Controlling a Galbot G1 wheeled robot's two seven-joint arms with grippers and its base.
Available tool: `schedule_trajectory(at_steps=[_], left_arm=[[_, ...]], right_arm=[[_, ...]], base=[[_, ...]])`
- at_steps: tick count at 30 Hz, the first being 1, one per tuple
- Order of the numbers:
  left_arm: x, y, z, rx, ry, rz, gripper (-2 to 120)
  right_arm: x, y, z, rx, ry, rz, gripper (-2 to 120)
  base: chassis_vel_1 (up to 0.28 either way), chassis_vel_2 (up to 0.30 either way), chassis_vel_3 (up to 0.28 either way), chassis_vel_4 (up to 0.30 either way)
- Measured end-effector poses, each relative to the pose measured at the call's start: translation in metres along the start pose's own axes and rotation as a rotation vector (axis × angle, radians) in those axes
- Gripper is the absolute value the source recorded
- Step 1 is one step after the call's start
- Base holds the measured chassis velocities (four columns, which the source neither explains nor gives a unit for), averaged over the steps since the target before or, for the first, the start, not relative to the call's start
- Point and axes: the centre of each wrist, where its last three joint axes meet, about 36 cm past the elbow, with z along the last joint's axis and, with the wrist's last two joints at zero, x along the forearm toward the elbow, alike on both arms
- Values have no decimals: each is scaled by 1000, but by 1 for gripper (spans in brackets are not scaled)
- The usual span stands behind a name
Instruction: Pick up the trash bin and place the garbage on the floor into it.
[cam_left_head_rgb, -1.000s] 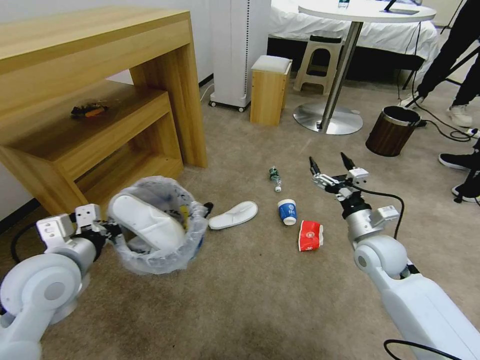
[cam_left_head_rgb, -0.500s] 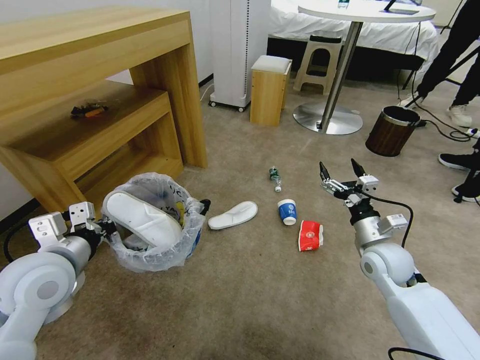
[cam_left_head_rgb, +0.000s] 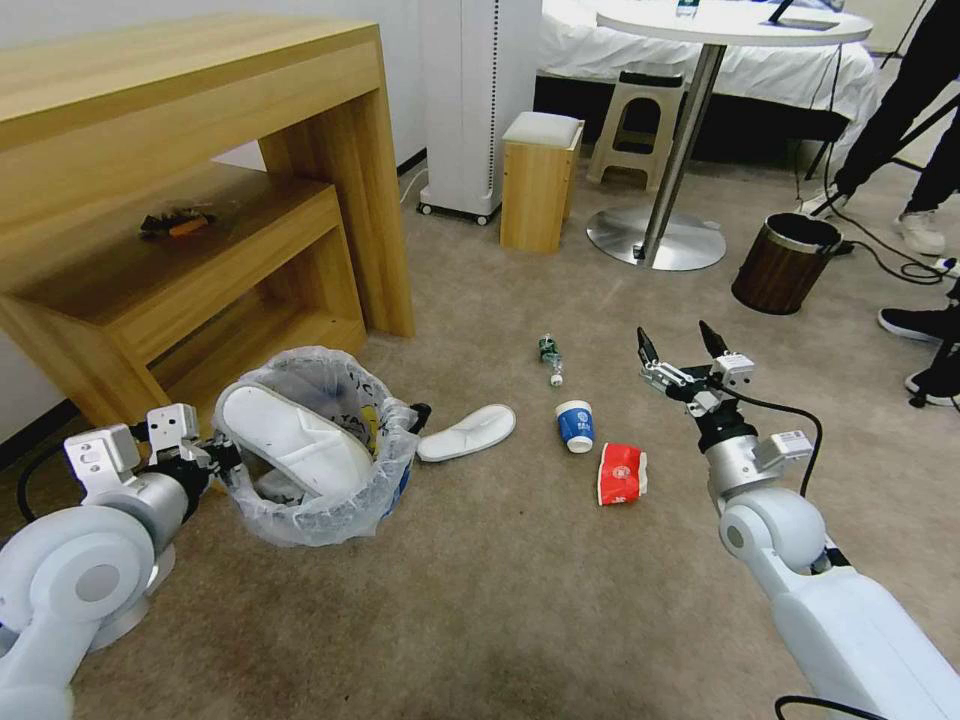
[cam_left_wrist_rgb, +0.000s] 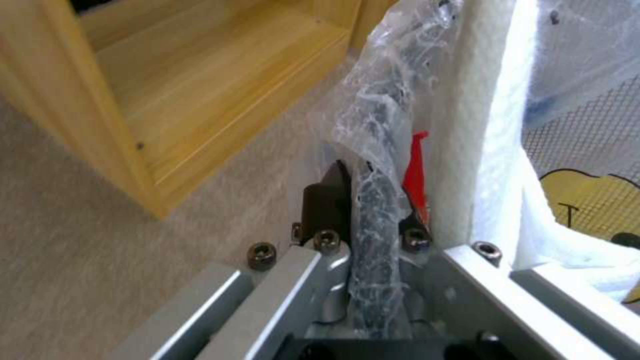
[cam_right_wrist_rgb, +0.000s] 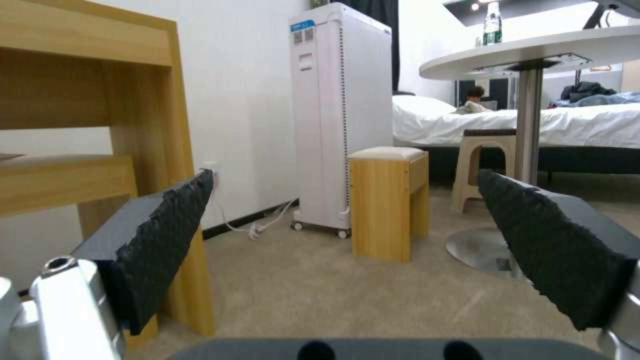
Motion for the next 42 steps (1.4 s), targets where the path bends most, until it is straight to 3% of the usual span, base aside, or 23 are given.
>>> schedule_trajectory(at_steps=[17,24,29,31,32,34,35,37,42], left_arm=[[-3,-2,0,4,8,27,0],[-3,-1,1,6,12,29,0],[-3,0,0,7,9,28,0],[-2,1,0,7,7,26,0],[-2,1,0,7,7,26,0],[-2,1,0,6,4,27,0],[-2,1,0,6,4,27,0],[0,-1,-1,5,1,31,0],[1,-2,1,5,2,35,0]], right_arm=[[-2,2,7,-7,6,3,100],[0,6,7,6,54,15,100],[6,5,9,40,178,37,100],[11,6,2,54,347,73,100],[11,6,2,54,347,73,100],[15,11,-4,20,513,123,100],[15,11,-4,20,513,123,100],[16,13,-4,-7,649,157,100],[13,14,0,-72,803,183,100]], base=[[-162,154,159,-160],[-12,27,30,-11],[0,0,0,0],[0,0,0,0],[0,0,0,0],[0,0,0,0],[0,0,0,0],[0,0,0,0],[0,0,0,0]])
